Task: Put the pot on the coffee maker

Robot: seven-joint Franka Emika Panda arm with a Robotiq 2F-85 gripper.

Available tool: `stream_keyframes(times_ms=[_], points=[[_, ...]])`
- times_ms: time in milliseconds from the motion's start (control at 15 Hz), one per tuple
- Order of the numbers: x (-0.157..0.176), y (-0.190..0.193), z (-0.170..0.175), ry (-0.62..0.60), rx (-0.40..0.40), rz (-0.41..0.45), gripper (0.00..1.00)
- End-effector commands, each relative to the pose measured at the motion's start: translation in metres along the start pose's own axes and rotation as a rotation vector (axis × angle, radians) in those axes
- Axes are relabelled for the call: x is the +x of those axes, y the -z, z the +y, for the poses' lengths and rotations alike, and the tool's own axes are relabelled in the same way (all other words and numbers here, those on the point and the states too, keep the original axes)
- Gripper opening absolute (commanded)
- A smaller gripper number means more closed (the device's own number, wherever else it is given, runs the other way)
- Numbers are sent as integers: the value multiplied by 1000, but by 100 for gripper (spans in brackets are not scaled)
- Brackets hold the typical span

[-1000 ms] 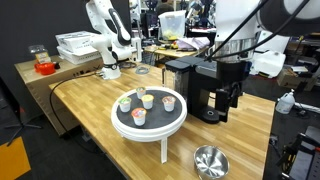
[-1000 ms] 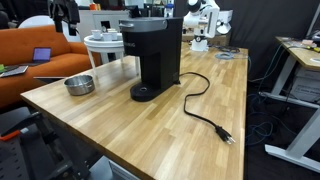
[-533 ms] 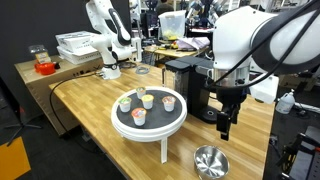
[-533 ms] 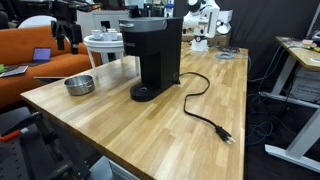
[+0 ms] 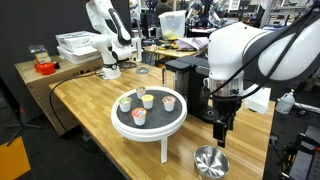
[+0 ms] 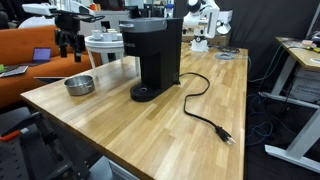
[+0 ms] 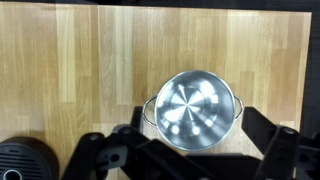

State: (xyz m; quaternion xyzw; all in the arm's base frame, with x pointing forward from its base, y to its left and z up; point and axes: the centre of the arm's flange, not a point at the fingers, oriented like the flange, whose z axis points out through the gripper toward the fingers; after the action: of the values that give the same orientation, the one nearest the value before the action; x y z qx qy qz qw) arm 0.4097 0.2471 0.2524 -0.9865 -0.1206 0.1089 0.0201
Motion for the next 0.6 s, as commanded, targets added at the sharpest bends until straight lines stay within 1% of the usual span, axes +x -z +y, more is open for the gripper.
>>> stream_keyframes(times_ms=[0,267,533], points=[[0,0,0,0,0,0,100],[0,0,0,0,0,0,100],[9,3,-1,73,1,46,100]])
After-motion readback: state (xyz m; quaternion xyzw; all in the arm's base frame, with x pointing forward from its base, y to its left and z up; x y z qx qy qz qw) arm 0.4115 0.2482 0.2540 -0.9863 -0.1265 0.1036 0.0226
